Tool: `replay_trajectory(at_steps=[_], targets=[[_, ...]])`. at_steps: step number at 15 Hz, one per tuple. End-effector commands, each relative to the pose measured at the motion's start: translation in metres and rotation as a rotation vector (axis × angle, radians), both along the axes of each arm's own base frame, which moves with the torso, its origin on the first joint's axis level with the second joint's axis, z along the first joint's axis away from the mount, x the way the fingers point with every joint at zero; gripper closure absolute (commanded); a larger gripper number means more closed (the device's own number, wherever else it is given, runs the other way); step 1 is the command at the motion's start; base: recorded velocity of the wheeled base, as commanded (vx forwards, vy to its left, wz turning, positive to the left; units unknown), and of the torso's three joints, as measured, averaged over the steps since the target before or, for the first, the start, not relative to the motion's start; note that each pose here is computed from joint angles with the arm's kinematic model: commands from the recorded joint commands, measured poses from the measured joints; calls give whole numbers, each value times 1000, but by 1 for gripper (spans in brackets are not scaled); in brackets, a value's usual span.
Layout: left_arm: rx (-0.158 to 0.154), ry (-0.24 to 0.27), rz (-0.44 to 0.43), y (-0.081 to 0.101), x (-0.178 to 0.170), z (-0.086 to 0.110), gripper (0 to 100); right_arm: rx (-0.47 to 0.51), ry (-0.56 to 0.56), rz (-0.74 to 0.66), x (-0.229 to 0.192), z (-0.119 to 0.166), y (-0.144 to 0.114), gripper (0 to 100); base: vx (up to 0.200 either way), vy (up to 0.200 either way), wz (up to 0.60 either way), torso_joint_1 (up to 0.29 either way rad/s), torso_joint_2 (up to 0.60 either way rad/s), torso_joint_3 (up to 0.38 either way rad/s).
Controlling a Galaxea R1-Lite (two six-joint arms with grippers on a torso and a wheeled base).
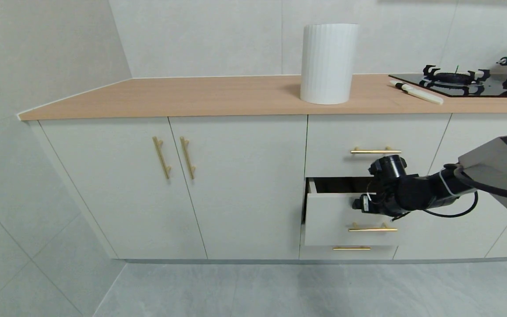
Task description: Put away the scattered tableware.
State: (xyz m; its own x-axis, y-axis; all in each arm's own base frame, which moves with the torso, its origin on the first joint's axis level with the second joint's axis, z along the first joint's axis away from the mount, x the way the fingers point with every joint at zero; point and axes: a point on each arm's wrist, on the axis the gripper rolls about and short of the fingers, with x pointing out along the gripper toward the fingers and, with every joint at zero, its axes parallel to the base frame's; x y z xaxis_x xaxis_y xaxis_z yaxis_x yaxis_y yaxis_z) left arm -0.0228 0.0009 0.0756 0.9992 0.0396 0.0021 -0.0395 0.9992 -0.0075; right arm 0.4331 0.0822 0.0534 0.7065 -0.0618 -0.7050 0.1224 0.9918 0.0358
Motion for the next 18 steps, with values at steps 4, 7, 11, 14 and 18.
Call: replay_trajectory(at_steps=[4,7,11,14,18], targets=[[0,1,0,0,0,0,0,1,-159,-57,25,-23,-10,0,0,0,0,0,0,0],[0,1,0,0,0,0,0,10,-203,-68,33,-29,-9,0,0,0,0,0,0,0],[0,1,0,0,0,0,0,39,-262,-137,49,-34,-9,0,0,0,0,0,0,0],[0,1,0,0,0,0,0,78,-295,-165,57,-32,-10,0,0,0,0,0,0,0],[0,1,0,0,0,0,0,119,-341,-209,70,-29,-16,0,0,0,0,0,0,0]])
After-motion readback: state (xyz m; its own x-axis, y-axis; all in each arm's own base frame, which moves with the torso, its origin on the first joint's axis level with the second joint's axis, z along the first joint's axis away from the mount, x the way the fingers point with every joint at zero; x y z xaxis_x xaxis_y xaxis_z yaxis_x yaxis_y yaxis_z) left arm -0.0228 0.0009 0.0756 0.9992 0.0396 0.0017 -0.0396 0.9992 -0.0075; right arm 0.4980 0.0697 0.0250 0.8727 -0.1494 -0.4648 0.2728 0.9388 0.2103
